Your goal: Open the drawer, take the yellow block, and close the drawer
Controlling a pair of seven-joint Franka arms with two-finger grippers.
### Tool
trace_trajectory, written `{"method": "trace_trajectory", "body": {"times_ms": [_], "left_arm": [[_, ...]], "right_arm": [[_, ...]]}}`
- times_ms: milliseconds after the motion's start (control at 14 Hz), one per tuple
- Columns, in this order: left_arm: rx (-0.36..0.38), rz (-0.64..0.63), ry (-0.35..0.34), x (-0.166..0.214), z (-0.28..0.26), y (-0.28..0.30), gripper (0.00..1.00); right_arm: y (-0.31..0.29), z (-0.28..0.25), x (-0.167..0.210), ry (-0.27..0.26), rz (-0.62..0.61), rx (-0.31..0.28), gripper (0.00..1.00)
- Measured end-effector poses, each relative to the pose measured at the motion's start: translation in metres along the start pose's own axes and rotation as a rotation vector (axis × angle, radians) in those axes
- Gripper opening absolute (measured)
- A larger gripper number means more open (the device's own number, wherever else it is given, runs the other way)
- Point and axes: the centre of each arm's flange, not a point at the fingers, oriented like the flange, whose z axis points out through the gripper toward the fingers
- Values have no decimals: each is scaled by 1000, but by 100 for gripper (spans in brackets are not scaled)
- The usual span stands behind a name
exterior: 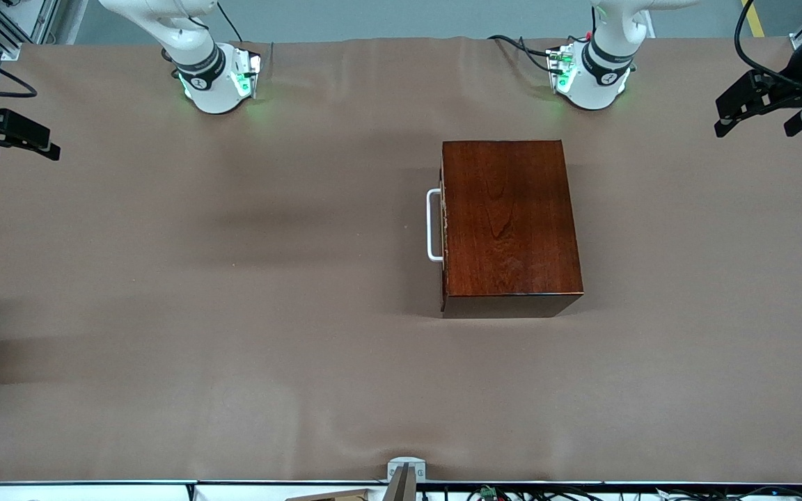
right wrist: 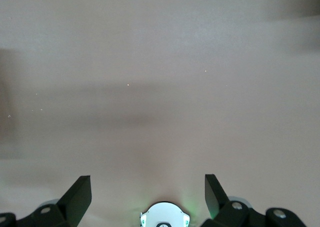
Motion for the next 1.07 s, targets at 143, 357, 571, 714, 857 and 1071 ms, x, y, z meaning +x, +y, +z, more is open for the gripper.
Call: {"method": "trace_trajectory", "body": {"times_ms": [143,357,571,714,857,1071], "left_arm": [[0,2,-4,0,0,1,100],[0,2,-5,0,1,1,100],[0,4,-8,1,2,2,100],[1,14,-9,1,2,7,100],[4,41,-14,2,5,22,100],[9,65,-37,5,17,55,100]], "right_arm": [[0,0,0,0,0,0,100],[0,0,0,-1,0,0,100],[0,1,0,-2,0,0,100],[0,1,0,-2,0,0,100],[0,1,0,-2,1,0,100],[1,1,0,-3,2,0,100]]}}
